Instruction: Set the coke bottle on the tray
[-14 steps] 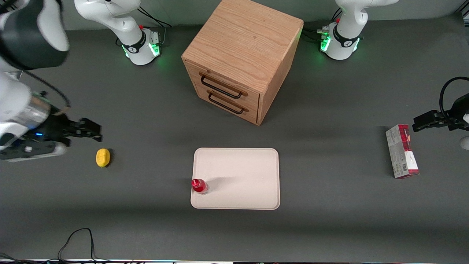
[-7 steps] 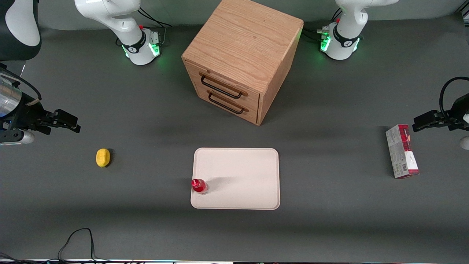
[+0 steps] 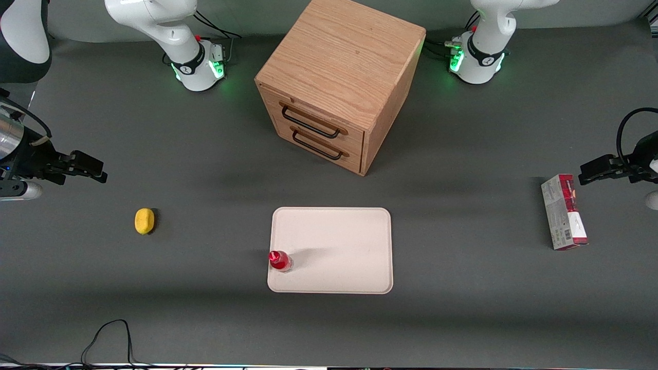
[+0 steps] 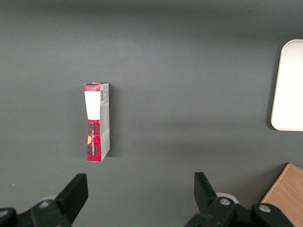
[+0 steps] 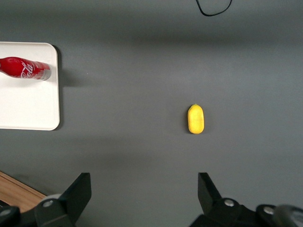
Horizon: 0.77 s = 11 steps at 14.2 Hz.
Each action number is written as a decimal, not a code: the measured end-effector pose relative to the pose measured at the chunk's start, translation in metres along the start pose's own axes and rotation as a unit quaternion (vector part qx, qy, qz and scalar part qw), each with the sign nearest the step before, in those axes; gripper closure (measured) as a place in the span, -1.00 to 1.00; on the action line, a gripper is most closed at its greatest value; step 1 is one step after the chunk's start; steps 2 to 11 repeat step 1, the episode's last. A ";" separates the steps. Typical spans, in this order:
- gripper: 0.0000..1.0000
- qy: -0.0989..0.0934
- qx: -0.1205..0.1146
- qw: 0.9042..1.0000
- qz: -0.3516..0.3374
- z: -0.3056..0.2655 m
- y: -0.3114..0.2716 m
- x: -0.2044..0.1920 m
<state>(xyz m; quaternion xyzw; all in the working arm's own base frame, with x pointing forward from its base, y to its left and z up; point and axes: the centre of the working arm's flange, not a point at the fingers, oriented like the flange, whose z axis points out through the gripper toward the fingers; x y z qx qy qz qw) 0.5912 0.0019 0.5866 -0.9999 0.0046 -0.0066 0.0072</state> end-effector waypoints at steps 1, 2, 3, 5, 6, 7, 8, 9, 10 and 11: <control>-1.00 0.000 0.000 1.000 0.002 0.000 0.003 0.000; -1.00 0.000 0.000 1.000 0.002 0.000 0.003 0.000; -1.00 0.000 0.000 1.000 0.002 0.000 0.003 0.000; -1.00 0.000 0.000 1.000 0.002 0.000 0.003 0.000; -1.00 0.000 0.000 1.000 0.002 0.000 0.003 0.000; -1.00 0.000 0.000 1.000 0.002 0.000 0.003 0.000; -1.00 0.000 0.000 1.000 0.002 0.000 0.003 0.000; -1.00 0.000 0.000 1.000 0.002 0.000 0.003 0.000; -1.00 0.000 0.000 1.000 0.002 0.000 0.003 0.000; -1.00 0.000 0.000 1.000 0.002 0.000 0.003 0.000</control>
